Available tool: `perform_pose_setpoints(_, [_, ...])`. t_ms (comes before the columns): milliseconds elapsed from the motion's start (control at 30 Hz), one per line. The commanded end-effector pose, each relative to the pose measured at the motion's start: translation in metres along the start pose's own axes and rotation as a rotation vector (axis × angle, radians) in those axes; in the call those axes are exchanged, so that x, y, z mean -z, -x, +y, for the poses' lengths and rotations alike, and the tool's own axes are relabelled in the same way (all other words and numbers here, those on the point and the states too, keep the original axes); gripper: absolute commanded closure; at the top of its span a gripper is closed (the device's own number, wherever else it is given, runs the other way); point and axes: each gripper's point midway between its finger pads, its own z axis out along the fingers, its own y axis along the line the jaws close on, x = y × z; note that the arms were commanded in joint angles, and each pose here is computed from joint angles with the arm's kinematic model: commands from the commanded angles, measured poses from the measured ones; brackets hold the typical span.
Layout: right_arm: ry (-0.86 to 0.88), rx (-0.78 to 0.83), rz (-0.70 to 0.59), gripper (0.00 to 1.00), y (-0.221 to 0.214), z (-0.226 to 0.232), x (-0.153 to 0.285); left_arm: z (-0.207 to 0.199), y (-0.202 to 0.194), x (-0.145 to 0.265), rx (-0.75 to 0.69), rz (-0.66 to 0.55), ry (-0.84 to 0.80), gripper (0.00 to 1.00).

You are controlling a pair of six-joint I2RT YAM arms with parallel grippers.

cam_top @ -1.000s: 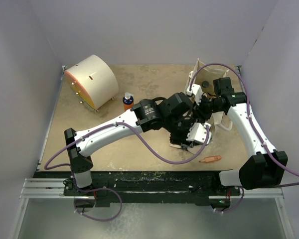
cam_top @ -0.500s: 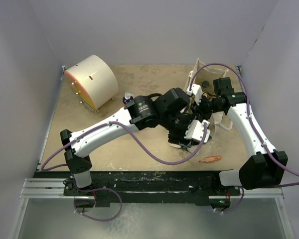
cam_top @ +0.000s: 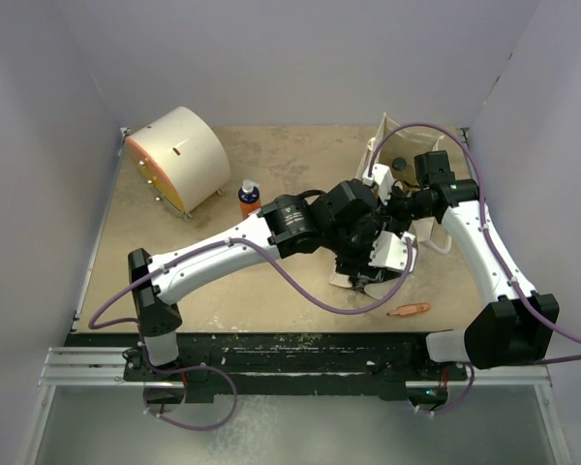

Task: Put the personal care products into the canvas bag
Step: Adjust the care product in the canvas bag.

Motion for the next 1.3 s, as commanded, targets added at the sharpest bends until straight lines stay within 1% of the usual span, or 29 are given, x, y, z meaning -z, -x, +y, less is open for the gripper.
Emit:
perform_pose_setpoints(0, [0.063,-0.061,0.056,1.00,-0.015,0.020,0.000,0.014,-0.007,-0.017,-0.011,0.014,0.063,0.34])
perform_pose_setpoints(67, [0.062,-0.062,0.057,1.00,-0.015,0.020,-0.001,0.004,-0.006,-0.021,-0.009,0.004,0.008,0.45])
perform_pose_setpoints(167, [0.064,-0.051,0.065,1.00,-0.018,0.021,-0.001,-0.010,-0.005,-0.019,-0.022,-0.004,-0.066,0.67])
perform_pose_setpoints(233, [0.070,-0.040,0.076,1.00,-0.020,0.022,-0.001,-0.009,0.001,-0.011,-0.042,-0.009,-0.073,0.86])
perform_pose_setpoints(267, [0.073,-0.036,0.080,1.00,-0.021,0.022,-0.001,-0.005,0.006,-0.005,-0.050,-0.017,-0.062,0.97])
perform_pose_setpoints(300, [0.074,-0.033,0.086,1.00,-0.023,0.022,-0.002,0.000,0.014,0.002,-0.058,-0.033,-0.040,1.00])
perform_pose_setpoints(433, [0.081,-0.030,0.102,1.00,-0.027,0.023,-0.003,0.012,0.040,0.023,-0.060,-0.092,0.009,1.00])
perform_pose_setpoints(533, [0.089,-0.032,0.109,1.00,-0.030,0.025,-0.005,0.016,0.047,0.028,-0.049,-0.112,0.026,1.00])
perform_pose_setpoints(867, [0.082,-0.035,0.137,1.00,-0.041,0.025,-0.009,0.011,0.045,0.035,-0.018,-0.112,0.028,1.00])
perform_pose_setpoints(1133, [0.101,-0.028,0.093,1.00,-0.022,0.029,0.002,-0.001,0.019,0.027,0.007,-0.056,0.015,1.00])
perform_pose_setpoints(1267, [0.102,-0.024,0.095,1.00,-0.020,0.029,0.005,0.002,0.029,0.036,0.046,-0.101,0.024,1.00])
